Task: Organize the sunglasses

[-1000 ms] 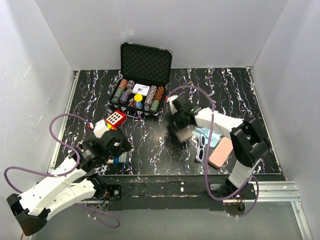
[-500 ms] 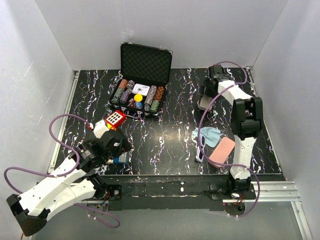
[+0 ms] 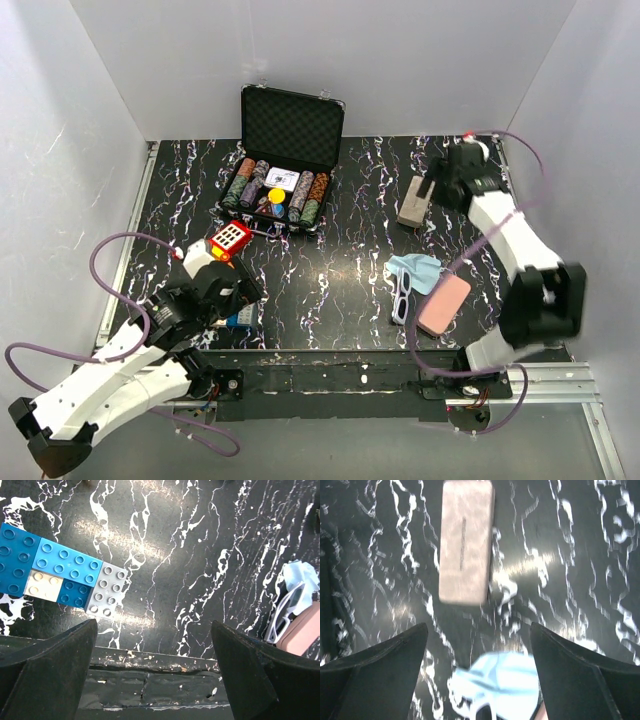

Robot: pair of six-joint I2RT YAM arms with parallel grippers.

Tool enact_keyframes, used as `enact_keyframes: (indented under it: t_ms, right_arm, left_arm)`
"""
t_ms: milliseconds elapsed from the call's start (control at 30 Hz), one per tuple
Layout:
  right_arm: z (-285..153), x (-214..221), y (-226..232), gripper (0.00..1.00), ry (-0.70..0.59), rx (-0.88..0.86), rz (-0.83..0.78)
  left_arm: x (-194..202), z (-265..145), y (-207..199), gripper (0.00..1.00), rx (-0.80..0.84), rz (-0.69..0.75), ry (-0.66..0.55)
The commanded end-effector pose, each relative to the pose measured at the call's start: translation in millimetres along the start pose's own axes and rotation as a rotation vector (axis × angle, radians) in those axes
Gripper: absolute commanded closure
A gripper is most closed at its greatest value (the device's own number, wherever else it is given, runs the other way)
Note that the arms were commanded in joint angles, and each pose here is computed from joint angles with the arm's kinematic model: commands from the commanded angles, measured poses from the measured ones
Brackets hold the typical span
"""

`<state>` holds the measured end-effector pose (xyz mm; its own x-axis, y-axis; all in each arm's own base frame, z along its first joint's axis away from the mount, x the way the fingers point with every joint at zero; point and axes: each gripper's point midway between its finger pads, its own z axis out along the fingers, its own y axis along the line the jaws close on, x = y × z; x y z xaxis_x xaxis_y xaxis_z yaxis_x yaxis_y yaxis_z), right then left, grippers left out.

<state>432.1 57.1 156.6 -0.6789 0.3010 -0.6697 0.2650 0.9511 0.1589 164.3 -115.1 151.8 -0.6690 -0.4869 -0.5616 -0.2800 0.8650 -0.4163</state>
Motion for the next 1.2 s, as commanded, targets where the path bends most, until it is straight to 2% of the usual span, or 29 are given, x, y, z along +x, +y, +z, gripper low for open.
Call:
enact_keyframes:
  t_ms: [0, 33, 100, 133, 200, 367, 500, 600, 767, 1000, 1167]
  right_arm:
    - [-33, 73, -27, 0.09, 0.036, -0.016, 0.177]
    - [-41, 87, -27, 0.09, 0.036, -0.057, 0.198]
    - [-44, 137, -38, 0.08, 0.140, -0.039, 0.302]
    - [-47, 148, -41, 0.08, 0.164, -0.038, 0.302]
    - [-56, 175, -64, 0.07, 0.223, 0.064, 0.312]
    - [-68, 187, -82, 0.06, 0.156, 0.104, 0.368]
    - [-72, 194, -84, 0.06, 0.167, 0.094, 0.360]
    - [-75, 198, -95, 0.05, 0.179, 0.155, 0.337]
    - [-73, 215, -103, 0.05, 0.262, 0.218, 0.323]
    - [-55, 225, -102, 0.09, 0.298, 0.231, 0.311]
    - [-57, 239, -114, 0.09, 0.363, 0.314, 0.291]
  left_arm:
    - [-1, -5, 2, 0.02, 0.035, -0.004, -0.010]
    - [-1, -6, 2, 0.02, 0.040, -0.008, -0.013]
    - [-2, -9, 0, 0.02, 0.062, -0.007, -0.019]
    - [-2, -9, -1, 0.02, 0.071, -0.002, -0.017]
    - [-1, -10, -2, 0.02, 0.087, 0.003, -0.017]
    - [2, -9, -3, 0.02, 0.103, -0.002, -0.009]
    - [4, -8, -5, 0.02, 0.117, -0.004, -0.002]
    - [5, -8, -6, 0.02, 0.124, -0.002, 0.003]
    - [7, -7, -4, 0.02, 0.119, -0.003, 0.008]
    - [9, -8, -7, 0.02, 0.134, -0.004, 0.017]
    - [7, -10, -6, 0.02, 0.131, -0.006, 0.016]
